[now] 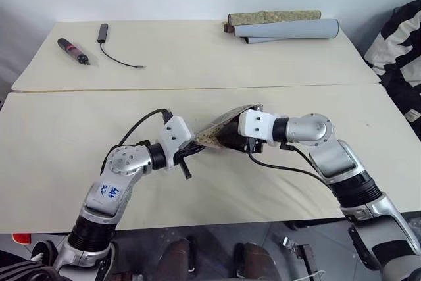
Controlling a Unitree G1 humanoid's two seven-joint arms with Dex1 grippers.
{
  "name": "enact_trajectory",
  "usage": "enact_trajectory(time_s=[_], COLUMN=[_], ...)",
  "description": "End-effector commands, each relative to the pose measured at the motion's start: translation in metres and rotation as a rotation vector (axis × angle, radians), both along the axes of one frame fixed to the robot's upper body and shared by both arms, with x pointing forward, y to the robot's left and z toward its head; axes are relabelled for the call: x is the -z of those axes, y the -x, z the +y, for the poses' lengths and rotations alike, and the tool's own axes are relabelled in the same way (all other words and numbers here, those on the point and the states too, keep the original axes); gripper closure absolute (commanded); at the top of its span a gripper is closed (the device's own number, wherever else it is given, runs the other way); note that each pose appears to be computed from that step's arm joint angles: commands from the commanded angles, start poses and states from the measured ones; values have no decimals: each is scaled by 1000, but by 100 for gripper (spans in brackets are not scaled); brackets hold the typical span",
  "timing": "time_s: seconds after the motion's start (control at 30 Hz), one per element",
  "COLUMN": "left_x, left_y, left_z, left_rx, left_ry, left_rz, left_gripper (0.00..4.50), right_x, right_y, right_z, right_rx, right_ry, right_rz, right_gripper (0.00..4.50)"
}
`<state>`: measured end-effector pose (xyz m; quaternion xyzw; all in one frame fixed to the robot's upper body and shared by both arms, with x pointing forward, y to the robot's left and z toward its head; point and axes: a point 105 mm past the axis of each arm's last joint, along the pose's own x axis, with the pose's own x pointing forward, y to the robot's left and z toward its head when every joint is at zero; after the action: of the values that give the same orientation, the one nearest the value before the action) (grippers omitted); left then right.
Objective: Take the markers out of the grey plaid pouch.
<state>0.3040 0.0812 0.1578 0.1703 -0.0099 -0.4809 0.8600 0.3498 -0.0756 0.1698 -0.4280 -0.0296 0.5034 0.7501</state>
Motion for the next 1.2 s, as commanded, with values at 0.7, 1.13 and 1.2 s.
enact_trajectory(time_s=[0.7,1.13,1.2], left_x=[-28,-11,-12], left_y=[28,20,19], left_z=[-28,-23,-23], left_rx=[227,123,111], left_ry=[467,399,412], left_rz=[452,468,469], left_gripper=[450,450,450], right_x=[-61,-21,-22], right_y=[42,36,35], right_z=[2,-22,-22], right_rx=[-247,-191,-190], right_ry=[208,416,418], right_rz=[122,190,181], right_gripper=[161,248,248])
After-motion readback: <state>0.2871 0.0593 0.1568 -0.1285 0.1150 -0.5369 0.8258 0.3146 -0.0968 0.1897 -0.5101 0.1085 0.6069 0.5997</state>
